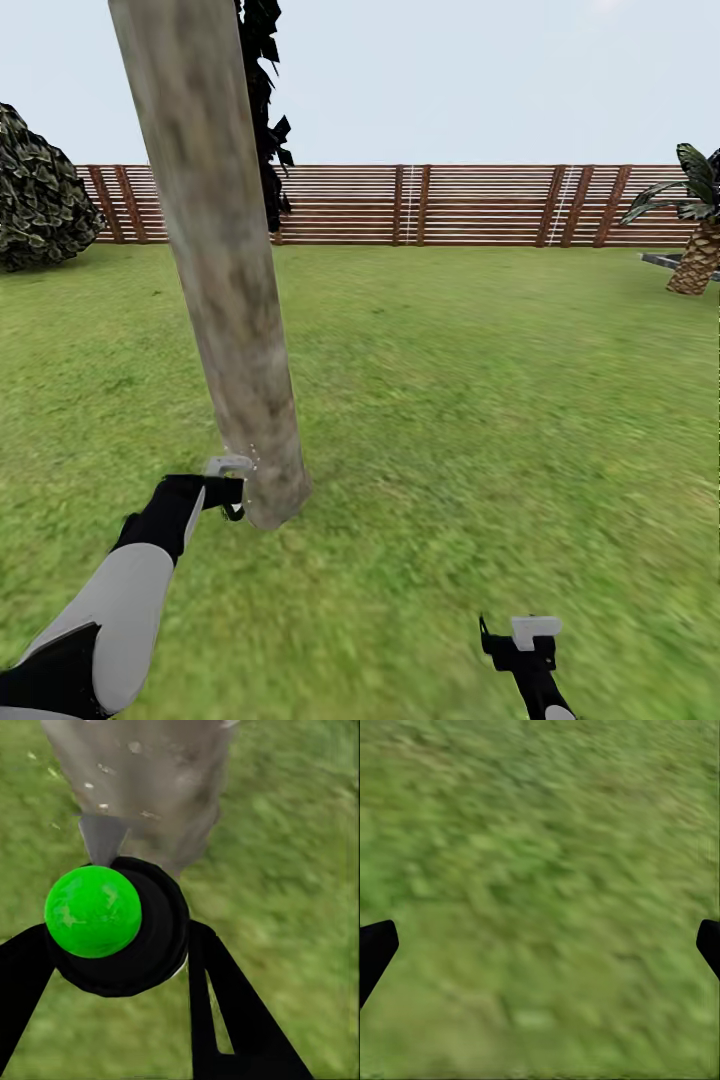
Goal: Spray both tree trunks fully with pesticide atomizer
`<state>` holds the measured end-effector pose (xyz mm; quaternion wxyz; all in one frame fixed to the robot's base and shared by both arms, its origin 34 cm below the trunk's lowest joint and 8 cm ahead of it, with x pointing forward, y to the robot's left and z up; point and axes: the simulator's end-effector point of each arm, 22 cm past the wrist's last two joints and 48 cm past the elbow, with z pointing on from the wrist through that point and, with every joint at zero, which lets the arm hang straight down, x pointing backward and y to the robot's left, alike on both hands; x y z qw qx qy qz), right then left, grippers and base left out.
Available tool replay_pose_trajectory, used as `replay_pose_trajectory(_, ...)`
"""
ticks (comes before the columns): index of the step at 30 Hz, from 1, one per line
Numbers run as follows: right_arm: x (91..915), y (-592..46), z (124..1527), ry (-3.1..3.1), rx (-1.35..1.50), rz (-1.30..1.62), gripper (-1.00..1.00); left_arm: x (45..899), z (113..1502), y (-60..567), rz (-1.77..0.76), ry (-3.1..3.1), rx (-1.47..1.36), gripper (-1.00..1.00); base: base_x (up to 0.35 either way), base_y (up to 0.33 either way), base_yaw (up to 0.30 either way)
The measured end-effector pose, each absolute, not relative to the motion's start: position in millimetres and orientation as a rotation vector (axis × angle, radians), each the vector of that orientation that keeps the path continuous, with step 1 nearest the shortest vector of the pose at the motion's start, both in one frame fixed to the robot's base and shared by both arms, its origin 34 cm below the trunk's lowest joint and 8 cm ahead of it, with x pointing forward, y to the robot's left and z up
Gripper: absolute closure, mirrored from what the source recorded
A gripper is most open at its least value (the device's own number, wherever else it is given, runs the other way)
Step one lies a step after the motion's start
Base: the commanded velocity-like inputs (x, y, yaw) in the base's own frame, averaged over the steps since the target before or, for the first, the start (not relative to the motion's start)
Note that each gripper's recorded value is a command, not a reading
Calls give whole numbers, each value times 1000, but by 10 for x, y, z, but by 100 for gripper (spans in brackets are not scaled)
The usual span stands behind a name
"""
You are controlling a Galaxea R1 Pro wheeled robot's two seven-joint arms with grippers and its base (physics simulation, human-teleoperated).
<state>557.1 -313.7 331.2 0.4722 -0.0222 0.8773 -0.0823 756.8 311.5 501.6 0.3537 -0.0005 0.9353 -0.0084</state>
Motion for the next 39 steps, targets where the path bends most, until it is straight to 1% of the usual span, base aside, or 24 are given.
replay_pose_trajectory(3, 5571, -3137, 3314, 2147, -55, -202, -100, 7635, 5071, 2664, -64, 2408, 84, 100, -161, 42, 0)
replay_pose_trajectory(5, 5572, -3136, 3315, 2147, -55, -202, -100, 7663, 5110, 2583, -57, 2403, 118, 100, -34, 9, 0)
replay_pose_trajectory(7, 5572, -3136, 3316, 2147, -55, -201, -100, 7742, 5251, 2682, -35, 2385, 108, 100, -10, 3, 0)
replay_pose_trajectory(10, 5573, -3135, 3316, 2147, -55, -201, -100, 7782, 5550, 3344, 61, 2377, 35, 100, -1, 0, 0)
replay_pose_trajectory(12, 5572, -3136, 3316, 2147, -55, -201, -100, 7774, 5618, 3421, 32, 2372, 22, 100, 0, 0, 0)
replay_pose_trajectory(14, 5571, -3137, 3316, 2147, -54, -202, -100, 7799, 5673, 3243, -28, 2363, 40, 100, 0, 0, 0)
replay_pose_trajectory(15, 5571, -3138, 3316, 2147, -54, -202, -100, 7831, 5695, 3040, -65, 2356, 52, 100, 0, 0, 29)
replay_pose_trajectory(18, 5572, -3135, 3316, 2147, -55, -201, -100, 7875, 5751, 2740, -103, 2341, 80, 100, 0, 0, 183)
replay_pose_trajectory(22, 5573, -3132, 3315, 2147, -56, -201, -100, 7870, 5782, 2961, -52, 2341, 71, 100, 0, 0, 269)
replay_pose_trajectory(24, 5575, -3128, 3316, 2147, -57, -200, -100, 7826, 5782, 3318, 5, 2345, 46, 100, 0, 0, 183)
replay_pose_trajectory(25, 5576, -3126, 3317, 2146, -56, -200, -100, 7817, 5777, 3350, 7, 2346, 42, 100, 0, 0, 93)
replay_pose_trajectory(29, 5579, -3120, 3320, 2145, -57, -198, -100, 7801, 5752, 3349, 19, 2351, 57, 100, 0, -154, 23)
replay_pose_trajectory(39, 5580, -3115, 3321, 2144, -58, -197, -100, 7793, 5733, 3352, 20, 2355, 54, 100, 0, -269, 1)
